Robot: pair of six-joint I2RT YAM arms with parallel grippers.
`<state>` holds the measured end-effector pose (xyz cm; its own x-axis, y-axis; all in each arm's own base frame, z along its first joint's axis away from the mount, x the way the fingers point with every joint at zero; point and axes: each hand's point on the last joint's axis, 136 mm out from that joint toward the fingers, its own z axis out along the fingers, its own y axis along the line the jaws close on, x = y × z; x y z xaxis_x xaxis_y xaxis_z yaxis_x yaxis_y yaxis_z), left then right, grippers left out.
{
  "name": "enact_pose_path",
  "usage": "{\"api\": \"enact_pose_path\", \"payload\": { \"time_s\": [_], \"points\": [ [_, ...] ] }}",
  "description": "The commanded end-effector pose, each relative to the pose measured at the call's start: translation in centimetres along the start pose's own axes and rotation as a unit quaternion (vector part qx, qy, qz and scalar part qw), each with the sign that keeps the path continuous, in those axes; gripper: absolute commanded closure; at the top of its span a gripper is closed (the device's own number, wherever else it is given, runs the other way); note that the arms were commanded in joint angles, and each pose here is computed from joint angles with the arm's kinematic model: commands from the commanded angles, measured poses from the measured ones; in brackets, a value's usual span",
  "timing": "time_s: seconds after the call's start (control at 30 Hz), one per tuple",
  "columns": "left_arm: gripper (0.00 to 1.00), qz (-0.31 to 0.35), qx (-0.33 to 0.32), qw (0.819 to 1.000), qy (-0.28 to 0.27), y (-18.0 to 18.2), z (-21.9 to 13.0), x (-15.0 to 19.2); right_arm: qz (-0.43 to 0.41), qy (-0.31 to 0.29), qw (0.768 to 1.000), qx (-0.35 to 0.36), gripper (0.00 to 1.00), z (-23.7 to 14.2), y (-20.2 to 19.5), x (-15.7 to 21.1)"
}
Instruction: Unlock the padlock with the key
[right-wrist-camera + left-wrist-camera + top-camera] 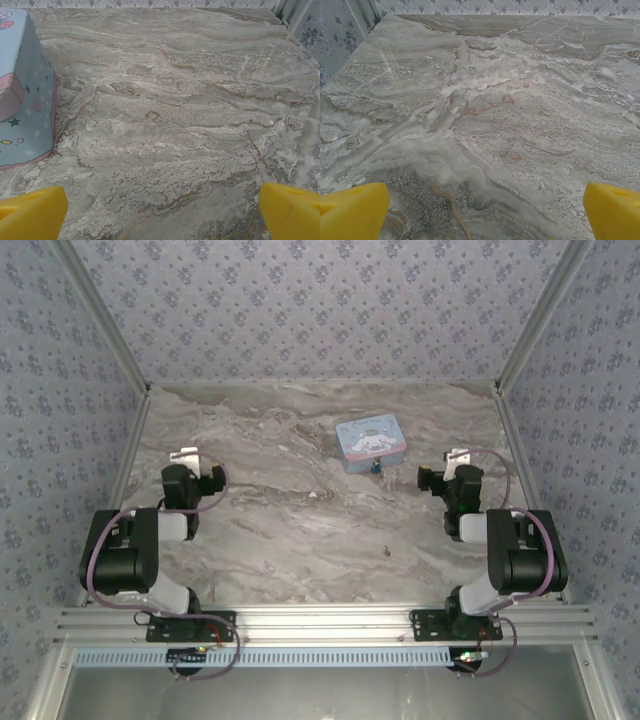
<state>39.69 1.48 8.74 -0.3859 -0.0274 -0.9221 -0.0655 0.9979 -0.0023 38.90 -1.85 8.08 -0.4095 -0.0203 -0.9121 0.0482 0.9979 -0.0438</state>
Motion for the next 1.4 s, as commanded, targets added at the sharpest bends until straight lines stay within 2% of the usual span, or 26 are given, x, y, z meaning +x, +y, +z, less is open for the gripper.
{"api": "enact_pose_path", "payload": {
  "time_s": [0.0, 0.87, 1.0, 1.07, 1.17, 1.3, 1.37],
  "points": [
    [0.00, -0.001, 0.000, 1.000, -0.002, -0.1, 0.0, -0.2, 0.007, -0.004, 1.000, 0.008, 0.00, 0.1, -0.2, -0.3],
    [0.01, -0.010, -0.002, 1.000, -0.004, 0.2, -0.1, -0.3, 0.011, -0.005, 1.000, 0.005, 0.00, 0.0, -0.2, -0.3],
    [0.00, -0.012, -0.008, 1.000, -0.022, 0.5, -1.9, -2.1, 0.037, 0.003, 0.999, 0.011, 0.00, -0.3, -1.4, -2.1],
    [0.01, -0.011, -0.006, 0.999, -0.031, 0.4, -3.2, -3.7, 0.066, 0.032, 0.997, 0.013, 0.00, -0.8, -2.3, -2.2],
    [0.00, -0.024, -0.007, 0.998, -0.049, 0.5, -5.2, -6.5, 0.089, 0.035, 0.995, 0.000, 0.00, -2.1, -2.3, -3.4],
    [0.01, -0.102, -0.008, 0.994, -0.033, 0.6, -7.2, -9.2, 0.116, 0.056, 0.991, -0.020, 0.00, -4.0, -1.2, -4.4],
    [0.01, -0.133, 0.014, 0.991, -0.020, -0.2, -7.8, -10.0, 0.130, 0.067, 0.989, -0.034, 0.00, -5.0, -0.4, -4.7]
  ]
}}
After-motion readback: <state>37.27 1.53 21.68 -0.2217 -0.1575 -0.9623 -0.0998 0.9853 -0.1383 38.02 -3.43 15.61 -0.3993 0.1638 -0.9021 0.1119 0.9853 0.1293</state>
